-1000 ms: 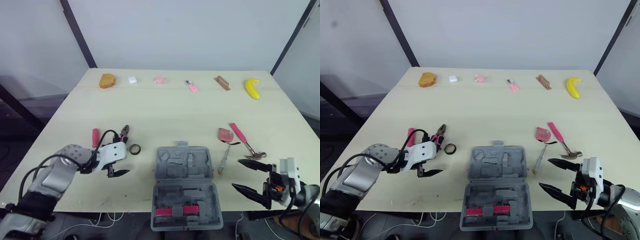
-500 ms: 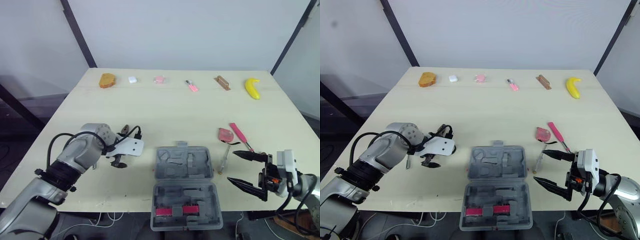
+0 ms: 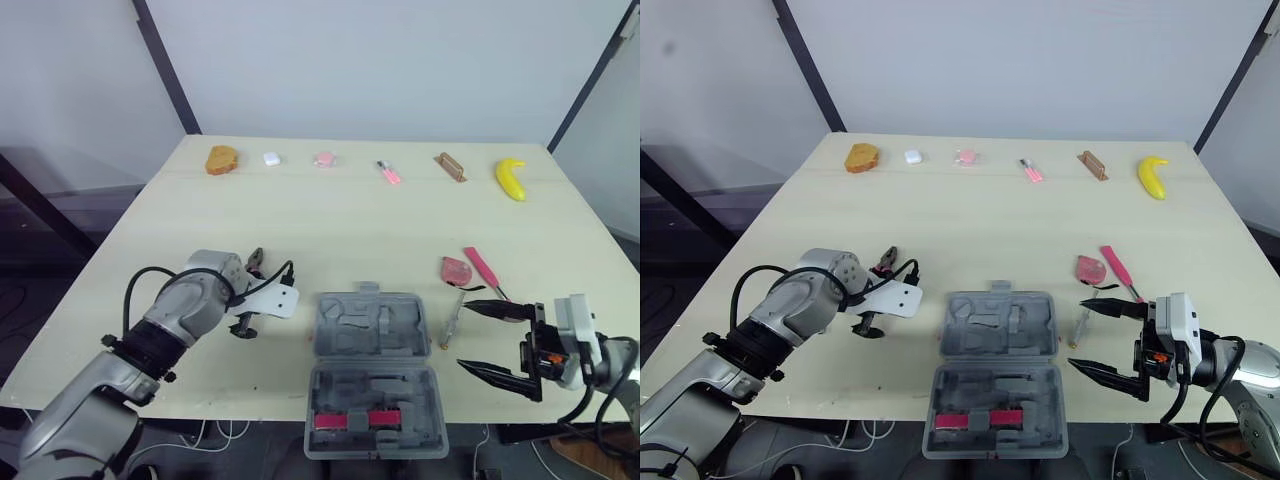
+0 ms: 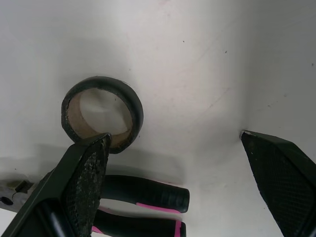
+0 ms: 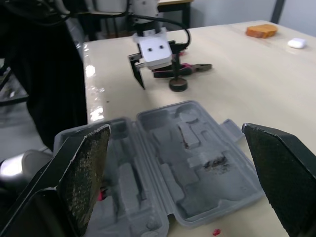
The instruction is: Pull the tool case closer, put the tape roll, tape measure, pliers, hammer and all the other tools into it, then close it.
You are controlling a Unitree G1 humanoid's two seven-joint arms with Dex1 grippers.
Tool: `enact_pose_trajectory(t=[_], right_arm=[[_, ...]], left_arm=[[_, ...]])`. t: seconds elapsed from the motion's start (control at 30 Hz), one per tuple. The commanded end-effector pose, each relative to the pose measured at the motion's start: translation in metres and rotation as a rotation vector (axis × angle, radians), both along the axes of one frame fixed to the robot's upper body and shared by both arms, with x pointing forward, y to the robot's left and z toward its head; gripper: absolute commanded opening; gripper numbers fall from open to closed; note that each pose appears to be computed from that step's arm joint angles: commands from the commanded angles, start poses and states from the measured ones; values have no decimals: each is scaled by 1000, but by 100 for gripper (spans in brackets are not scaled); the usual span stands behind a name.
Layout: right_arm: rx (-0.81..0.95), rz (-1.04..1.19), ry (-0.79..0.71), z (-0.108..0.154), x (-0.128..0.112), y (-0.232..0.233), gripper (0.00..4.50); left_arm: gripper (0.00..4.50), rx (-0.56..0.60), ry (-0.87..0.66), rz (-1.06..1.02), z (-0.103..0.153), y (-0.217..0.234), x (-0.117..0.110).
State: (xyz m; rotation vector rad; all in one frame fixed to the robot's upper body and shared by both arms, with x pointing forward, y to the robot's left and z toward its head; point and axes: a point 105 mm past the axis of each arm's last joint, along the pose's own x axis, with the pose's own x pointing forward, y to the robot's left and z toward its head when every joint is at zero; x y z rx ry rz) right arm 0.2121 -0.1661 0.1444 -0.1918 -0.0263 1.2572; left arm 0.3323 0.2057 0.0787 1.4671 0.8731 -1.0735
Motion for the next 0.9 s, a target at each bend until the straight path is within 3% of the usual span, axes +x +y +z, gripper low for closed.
enact_pose_trajectory(t=[0.03, 0.07, 0.17, 0.33, 0.37, 0.4, 0.63, 0.9], right_arm=[[-17, 30, -60, 10, -2, 3, 450], [-17, 30, -60, 9, -1, 3, 450], [-14, 26, -61, 9, 0, 4, 450], [-18, 25, -63, 6, -1, 5, 450], [-19, 25, -63, 6, 0, 5, 450], [-20, 25, -64, 5, 0, 5, 450], [-19, 25, -66, 4, 1, 6, 450], [-16, 24, -64, 2, 2, 4, 450]], left_arm=[[446, 16, -24, -17, 5, -4, 6], [446, 22, -29, -21, 5, -3, 8], [367, 30, -22, -22, 2, -3, 10], [115, 18, -14, -41, 1, -11, 13], [28, 21, -15, -43, 0, -11, 14], [2, 25, -15, -46, 0, -11, 15], [2, 14, 2, -91, 11, -17, 14], [2, -67, 29, -138, 45, -33, -4]])
